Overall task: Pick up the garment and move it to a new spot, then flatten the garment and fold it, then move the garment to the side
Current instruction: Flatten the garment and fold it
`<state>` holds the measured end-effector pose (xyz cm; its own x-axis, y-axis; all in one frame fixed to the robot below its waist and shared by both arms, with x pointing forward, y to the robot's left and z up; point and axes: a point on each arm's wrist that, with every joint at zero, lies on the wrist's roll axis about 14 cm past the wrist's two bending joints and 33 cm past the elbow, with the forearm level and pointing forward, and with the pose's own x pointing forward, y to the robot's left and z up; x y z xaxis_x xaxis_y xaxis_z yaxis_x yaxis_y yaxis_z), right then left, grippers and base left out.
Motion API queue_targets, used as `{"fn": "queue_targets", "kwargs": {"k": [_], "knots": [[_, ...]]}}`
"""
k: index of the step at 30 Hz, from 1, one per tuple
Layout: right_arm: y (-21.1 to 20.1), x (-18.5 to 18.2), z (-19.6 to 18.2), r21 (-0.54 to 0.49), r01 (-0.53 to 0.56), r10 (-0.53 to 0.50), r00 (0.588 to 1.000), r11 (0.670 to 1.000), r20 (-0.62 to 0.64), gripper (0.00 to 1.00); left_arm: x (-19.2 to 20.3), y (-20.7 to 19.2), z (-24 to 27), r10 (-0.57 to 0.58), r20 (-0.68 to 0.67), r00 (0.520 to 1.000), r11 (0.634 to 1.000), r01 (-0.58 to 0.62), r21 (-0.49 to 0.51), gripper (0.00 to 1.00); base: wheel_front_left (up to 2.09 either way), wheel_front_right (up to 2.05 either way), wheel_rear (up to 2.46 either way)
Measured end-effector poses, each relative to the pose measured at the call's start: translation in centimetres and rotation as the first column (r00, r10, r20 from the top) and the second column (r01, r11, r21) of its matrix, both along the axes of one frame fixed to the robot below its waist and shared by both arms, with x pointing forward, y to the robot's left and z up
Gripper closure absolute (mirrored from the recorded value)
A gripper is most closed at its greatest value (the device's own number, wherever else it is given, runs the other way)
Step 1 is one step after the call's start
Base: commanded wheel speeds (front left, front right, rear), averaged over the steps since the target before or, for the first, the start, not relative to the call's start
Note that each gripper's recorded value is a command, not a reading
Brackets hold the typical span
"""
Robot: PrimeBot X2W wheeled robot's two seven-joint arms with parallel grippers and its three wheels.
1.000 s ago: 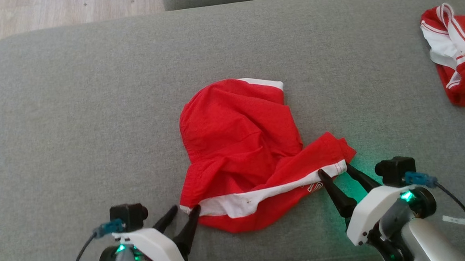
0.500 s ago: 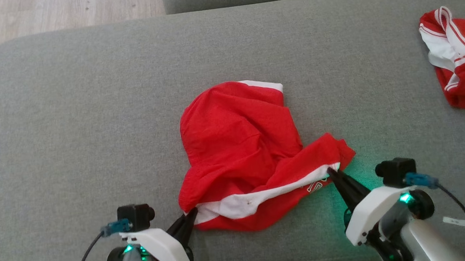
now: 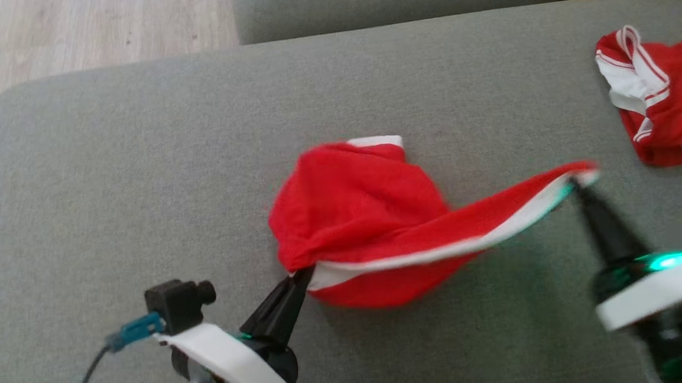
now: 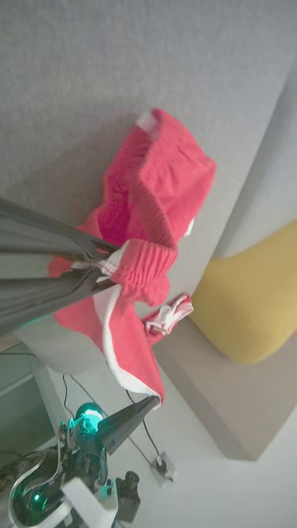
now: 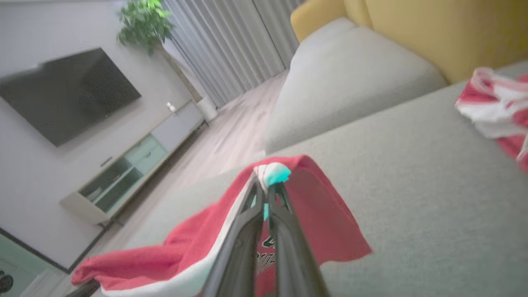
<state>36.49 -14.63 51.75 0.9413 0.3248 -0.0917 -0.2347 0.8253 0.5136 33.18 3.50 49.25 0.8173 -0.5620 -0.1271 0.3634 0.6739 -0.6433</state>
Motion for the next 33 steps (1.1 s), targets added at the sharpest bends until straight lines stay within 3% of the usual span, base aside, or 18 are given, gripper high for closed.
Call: {"fn": "queue_targets", "kwargs": {"k": [5, 7, 11, 15, 20, 24, 27, 33], "knots": [[-3.7, -0.3, 8.1, 0.058, 0.064, -0.074, 0.979, 0.996, 0.189, 1.0, -0.9, -1.6, 8.2, -0.089, 0.171, 0.981, 0.986, 0.111, -0.122, 1.0, 0.0, 0.0, 0.0], [-4.2, -0.5, 9.3, 0.058, 0.069, -0.08, 0.974, 0.996, 0.213, 1.0, -1.1, -1.9, 9.8, -0.11, 0.208, 0.972, 0.981, 0.14, -0.135, 1.0, 0.0, 0.0, 0.0], [-5.4, -0.8, 12.5, 0.066, 0.067, -0.082, 0.962, 0.996, 0.26, 1.0, -1.3, -2.9, 14.7, -0.201, 0.318, 0.926, 0.964, 0.245, -0.104, 1.0, 0.0, 0.0, 0.0], [-6.4, 1.5, 15.1, 0.052, 0.061, -0.074, 0.951, 0.997, 0.299, 1.0, 0.3, -4.2, 17.9, -0.283, 0.355, 0.891, 0.94, 0.332, -0.084, 1.0, 0.0, 0.0, 0.0], [-6.5, 8.8, 16.5, 0.009, 0.069, -0.069, 0.957, 0.998, 0.283, 1.0, 8.5, -4.1, 18.7, -0.26, 0.319, 0.911, 0.961, 0.276, -0.004, 1.0, 0.0, 0.0, 0.0], [-5.7, 16.2, 16.6, -0.009, 0.1, -0.095, 0.966, 0.995, 0.242, 1.0, 17.2, -3.2, 18.1, -0.148, 0.265, 0.953, 0.989, 0.144, 0.036, 1.0, 0.0, 0.0, 0.0], [-5.3, 21.1, 17.5, 0.005, 0.143, -0.139, 0.955, 0.99, 0.26, 1.0, 23.1, -2.3, 17.9, -0.04, 0.284, 0.958, 0.997, 0.021, 0.07, 1.0, 0.0, 0.0, 0.0], [-6.2, 27.9, 21.1, 0.096, 0.237, -0.255, 0.892, 0.967, 0.374, 1.0, 31.0, -2.0, 21.3, 0.104, 0.509, 0.855, 0.984, -0.161, 0.069, 1.0, 0.0, 0.0, 0.0]]}}
